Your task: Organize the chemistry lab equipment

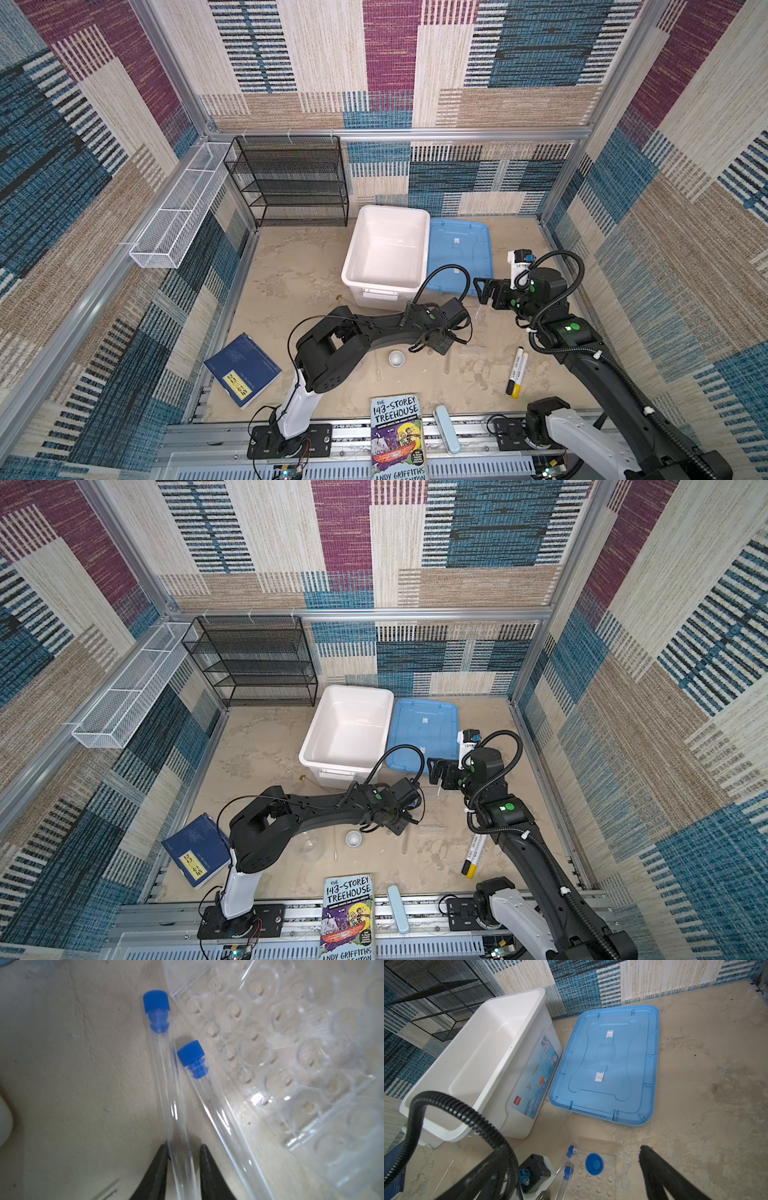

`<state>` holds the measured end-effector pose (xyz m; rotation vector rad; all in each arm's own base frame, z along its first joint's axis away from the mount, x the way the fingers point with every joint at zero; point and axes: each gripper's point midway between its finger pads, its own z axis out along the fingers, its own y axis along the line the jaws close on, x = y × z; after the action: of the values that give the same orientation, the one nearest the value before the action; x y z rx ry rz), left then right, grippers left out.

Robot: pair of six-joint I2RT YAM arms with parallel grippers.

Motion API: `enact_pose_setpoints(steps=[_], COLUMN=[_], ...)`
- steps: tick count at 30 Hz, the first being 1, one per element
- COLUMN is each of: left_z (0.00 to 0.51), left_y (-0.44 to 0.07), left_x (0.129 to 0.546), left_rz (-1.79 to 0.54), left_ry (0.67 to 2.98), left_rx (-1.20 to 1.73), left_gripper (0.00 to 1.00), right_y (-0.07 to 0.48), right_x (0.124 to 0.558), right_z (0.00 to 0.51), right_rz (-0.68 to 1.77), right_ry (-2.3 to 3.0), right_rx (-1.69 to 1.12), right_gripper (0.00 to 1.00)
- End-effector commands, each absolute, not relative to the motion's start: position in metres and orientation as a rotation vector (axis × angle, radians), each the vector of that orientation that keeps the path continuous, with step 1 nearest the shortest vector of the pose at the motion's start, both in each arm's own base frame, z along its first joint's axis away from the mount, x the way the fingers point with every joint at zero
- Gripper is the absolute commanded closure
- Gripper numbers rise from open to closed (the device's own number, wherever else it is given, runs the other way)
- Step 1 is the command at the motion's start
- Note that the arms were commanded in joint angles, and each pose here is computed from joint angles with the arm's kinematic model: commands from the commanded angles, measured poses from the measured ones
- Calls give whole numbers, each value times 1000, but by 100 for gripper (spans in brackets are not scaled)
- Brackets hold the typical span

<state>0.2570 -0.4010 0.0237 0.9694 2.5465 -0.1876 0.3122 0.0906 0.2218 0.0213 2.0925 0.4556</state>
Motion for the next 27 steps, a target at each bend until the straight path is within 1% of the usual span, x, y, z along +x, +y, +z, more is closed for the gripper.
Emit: enact_pose_setpoints(steps=[1, 8, 10, 22, 27], left_z=[15, 19, 22, 37, 65], left_y=[-387, -390, -392, -394, -400], left_x=[256, 257, 257, 264, 264], left_rz=[-111, -155, -178, -256, -397], left_ry=[2597, 2592, 2580, 2545, 2456], left_rx=[951, 900, 891, 791, 755], left_gripper=[76, 77, 80, 83, 85], right_y=[89, 90, 89, 89, 97], right_x=[315, 315, 315, 314, 315], right_z=[226, 224, 223, 226, 230], right_rz=[452, 454, 454, 451, 506], right_ry=[2072, 2071, 2070, 2059, 2061], right_rx=[32, 31, 35, 34, 7], right_gripper=[0, 0, 0, 0, 0])
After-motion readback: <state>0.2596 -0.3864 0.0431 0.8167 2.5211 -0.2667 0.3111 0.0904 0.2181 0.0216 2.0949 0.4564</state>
